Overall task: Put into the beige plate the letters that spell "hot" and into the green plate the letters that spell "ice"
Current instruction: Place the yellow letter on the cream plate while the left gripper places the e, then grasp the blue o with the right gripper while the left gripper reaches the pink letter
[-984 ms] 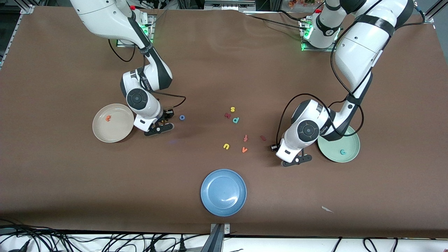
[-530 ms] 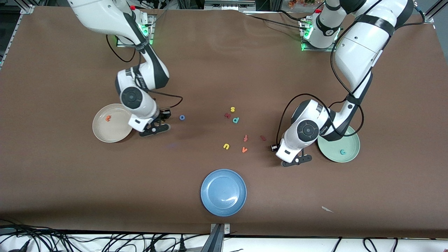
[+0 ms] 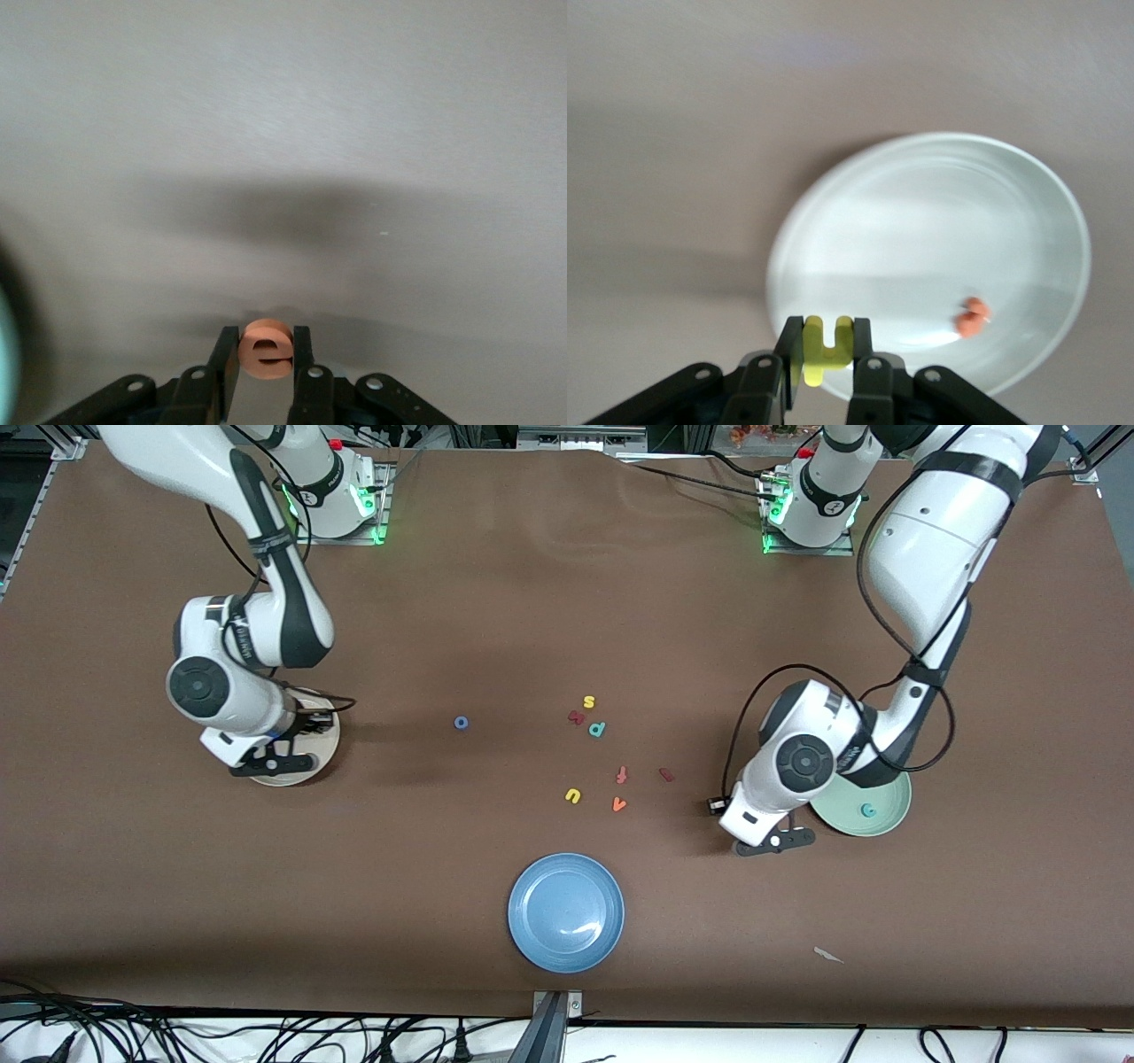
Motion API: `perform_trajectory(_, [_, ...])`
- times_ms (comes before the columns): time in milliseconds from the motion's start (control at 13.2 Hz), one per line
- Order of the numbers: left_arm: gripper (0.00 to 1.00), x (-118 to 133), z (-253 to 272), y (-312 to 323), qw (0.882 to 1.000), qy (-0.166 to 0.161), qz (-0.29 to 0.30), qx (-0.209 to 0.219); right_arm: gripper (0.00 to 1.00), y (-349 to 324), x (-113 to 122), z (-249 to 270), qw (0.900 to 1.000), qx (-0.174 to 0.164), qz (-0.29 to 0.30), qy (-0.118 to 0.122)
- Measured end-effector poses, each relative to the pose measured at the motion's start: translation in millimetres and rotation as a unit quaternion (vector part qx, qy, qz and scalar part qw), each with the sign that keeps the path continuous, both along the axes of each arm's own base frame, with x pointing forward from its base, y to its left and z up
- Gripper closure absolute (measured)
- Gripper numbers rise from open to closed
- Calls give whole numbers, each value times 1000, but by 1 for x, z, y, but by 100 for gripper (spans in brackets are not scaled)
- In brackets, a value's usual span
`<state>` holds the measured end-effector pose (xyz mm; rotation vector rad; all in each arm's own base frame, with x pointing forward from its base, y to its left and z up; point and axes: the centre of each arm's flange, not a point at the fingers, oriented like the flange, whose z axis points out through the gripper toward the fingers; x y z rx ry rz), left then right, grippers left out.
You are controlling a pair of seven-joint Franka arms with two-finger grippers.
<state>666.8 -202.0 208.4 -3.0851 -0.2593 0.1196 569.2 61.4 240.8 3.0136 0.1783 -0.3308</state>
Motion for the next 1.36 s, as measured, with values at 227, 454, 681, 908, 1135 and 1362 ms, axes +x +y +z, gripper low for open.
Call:
perform_trajectory(227, [71, 7, 20, 49, 998, 23, -49, 11, 74, -19, -6, -31, 1000, -12, -3, 29])
perform_trajectory(454, [71, 10, 26, 96, 995, 33, -90, 17, 57, -17, -8, -40, 999, -15, -1, 35])
perform_trajectory(681, [71, 7, 21, 134, 993, 41, -111, 29, 25, 5, -5, -27, 999, -8, -6, 34])
perform_trajectory(908, [71, 0, 15, 155, 993, 19, -117, 19, 0, 94, -7, 5, 999, 4, -43, 8])
perform_trajectory(1135, [71, -17, 9, 177, 993, -13, -117, 11, 0, 178, -22, 19, 992, 13, -118, -29])
perform_trajectory(1362, [64, -32, 4, 199, 993, -26, -115, 14, 0, 225, -36, 1, 987, 26, -147, -58])
